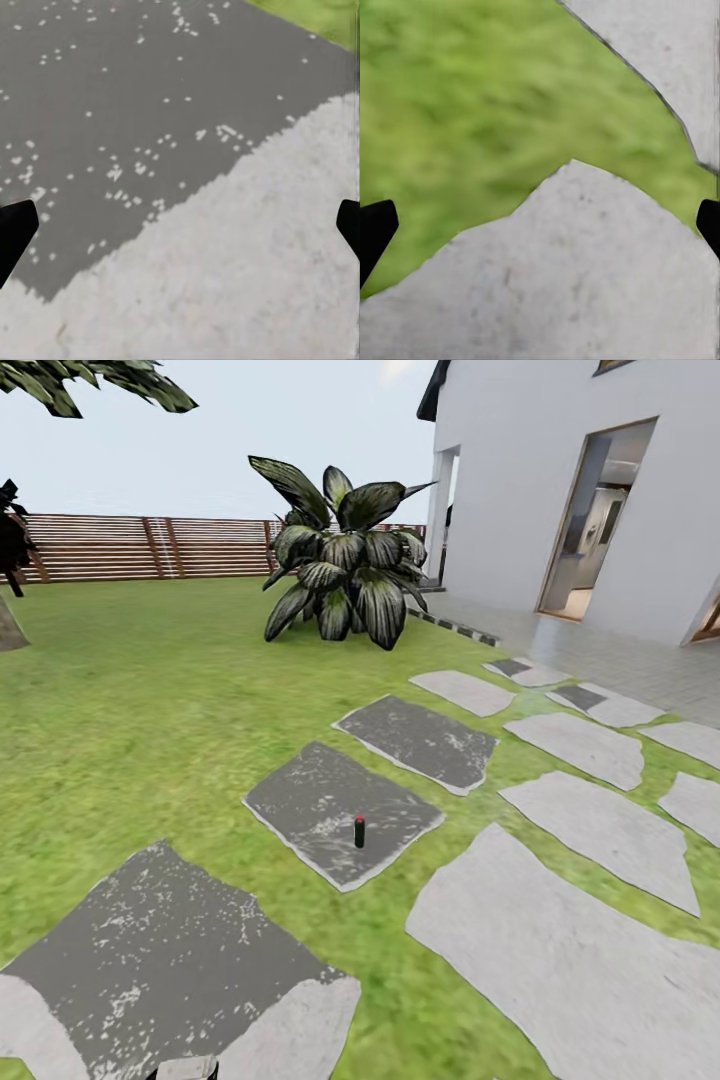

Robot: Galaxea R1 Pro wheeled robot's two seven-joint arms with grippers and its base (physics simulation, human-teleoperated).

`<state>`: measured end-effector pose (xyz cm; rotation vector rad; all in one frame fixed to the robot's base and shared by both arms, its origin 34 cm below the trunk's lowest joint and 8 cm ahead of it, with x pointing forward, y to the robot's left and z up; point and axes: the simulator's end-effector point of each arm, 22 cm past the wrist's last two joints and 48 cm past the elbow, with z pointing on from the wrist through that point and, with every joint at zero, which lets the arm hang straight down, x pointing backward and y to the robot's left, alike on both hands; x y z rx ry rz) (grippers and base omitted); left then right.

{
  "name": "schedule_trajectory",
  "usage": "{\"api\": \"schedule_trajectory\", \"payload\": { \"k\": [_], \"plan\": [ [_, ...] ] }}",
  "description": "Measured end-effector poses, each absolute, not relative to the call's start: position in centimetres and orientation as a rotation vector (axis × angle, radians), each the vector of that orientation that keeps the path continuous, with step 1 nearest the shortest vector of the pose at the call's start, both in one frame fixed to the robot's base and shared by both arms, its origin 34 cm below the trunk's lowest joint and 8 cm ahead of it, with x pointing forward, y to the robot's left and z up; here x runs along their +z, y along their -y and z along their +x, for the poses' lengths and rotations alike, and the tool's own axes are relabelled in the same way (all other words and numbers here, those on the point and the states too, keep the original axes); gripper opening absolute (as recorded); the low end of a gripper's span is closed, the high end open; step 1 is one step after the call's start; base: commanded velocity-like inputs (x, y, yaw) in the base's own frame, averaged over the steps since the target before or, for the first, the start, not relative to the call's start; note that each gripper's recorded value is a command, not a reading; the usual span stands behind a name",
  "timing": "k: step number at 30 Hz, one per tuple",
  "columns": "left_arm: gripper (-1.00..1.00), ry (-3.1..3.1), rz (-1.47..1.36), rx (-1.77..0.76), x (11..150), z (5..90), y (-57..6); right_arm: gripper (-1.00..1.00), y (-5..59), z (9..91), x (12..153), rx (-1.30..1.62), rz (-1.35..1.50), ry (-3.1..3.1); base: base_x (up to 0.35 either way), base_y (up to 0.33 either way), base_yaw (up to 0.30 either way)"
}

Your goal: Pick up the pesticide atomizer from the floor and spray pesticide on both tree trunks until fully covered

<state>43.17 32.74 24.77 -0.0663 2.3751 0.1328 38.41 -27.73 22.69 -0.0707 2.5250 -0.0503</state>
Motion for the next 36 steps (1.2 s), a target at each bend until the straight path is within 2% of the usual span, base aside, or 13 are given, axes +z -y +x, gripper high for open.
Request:
{"api": "schedule_trajectory", "payload": {
  "k": [36],
  "plan": [
    [1.0, -2.375, -0.066, 0.135, 24.79, 43.2, -32.85, 1.0, 27.75, 38.39, 22.67, -0.05, -0.069, -2.526, 0.279, -0.167, 0.0]
  ]
}}
